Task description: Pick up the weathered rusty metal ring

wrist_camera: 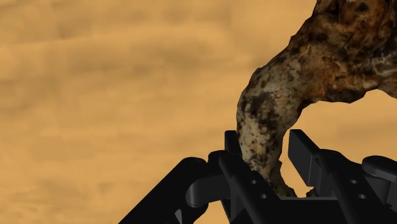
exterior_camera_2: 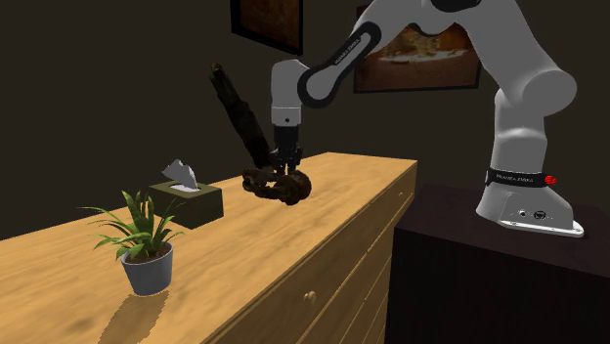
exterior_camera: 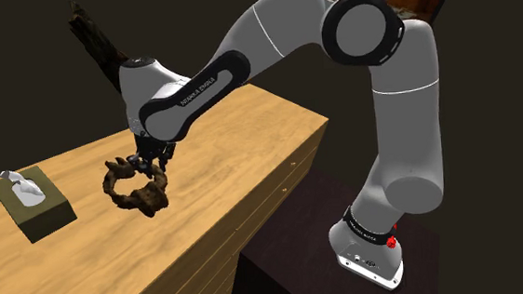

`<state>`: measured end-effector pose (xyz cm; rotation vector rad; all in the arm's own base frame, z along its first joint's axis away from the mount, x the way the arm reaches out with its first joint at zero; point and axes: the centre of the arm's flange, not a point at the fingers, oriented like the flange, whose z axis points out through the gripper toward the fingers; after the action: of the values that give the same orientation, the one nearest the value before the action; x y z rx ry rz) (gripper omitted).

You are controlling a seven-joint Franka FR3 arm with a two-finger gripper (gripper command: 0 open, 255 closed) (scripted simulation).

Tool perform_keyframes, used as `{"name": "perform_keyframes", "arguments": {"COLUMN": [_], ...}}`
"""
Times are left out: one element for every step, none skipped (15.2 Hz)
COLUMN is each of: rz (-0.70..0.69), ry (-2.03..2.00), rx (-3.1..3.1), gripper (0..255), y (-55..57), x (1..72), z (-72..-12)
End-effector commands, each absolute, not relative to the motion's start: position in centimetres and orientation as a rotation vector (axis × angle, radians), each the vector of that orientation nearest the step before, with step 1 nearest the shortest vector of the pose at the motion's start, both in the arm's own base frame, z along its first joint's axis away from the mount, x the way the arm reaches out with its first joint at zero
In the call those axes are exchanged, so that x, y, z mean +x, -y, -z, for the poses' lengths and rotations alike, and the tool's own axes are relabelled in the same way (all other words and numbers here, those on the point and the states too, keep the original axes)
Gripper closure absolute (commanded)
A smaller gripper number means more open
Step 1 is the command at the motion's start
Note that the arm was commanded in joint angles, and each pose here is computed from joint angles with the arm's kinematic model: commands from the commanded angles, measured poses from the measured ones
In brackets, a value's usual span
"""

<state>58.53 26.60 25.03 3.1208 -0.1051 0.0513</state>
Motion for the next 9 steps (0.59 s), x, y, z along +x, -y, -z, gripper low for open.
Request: {"name": "perform_keyframes", "arguments": {"rz": [-0.052,-0.052,-0.052,-0.052,-0.052,-0.052,-0.052,-0.052,-0.052], "ry": [0.105,0.105,0.105,0.105,0.105,0.105,0.105,0.105,0.105], "rx": [3.121,3.121,3.121,3.121,3.121,3.121,3.121,3.121,3.121], "gripper": [255,255,255,255,255,255,255,255,255], "y": [-26.5,-26.5,-26.5,-26.5,-26.5,-26.5,-26.5,-26.5,-26.5], "x": [58.6,58.6,58.6,58.6,58.6,58.6,58.6,58.6,58.6], "z": [-26.1,-26.6,-27.2,-27.7,-28.2,-28.7,-29.3,-29.8,-29.9]}}
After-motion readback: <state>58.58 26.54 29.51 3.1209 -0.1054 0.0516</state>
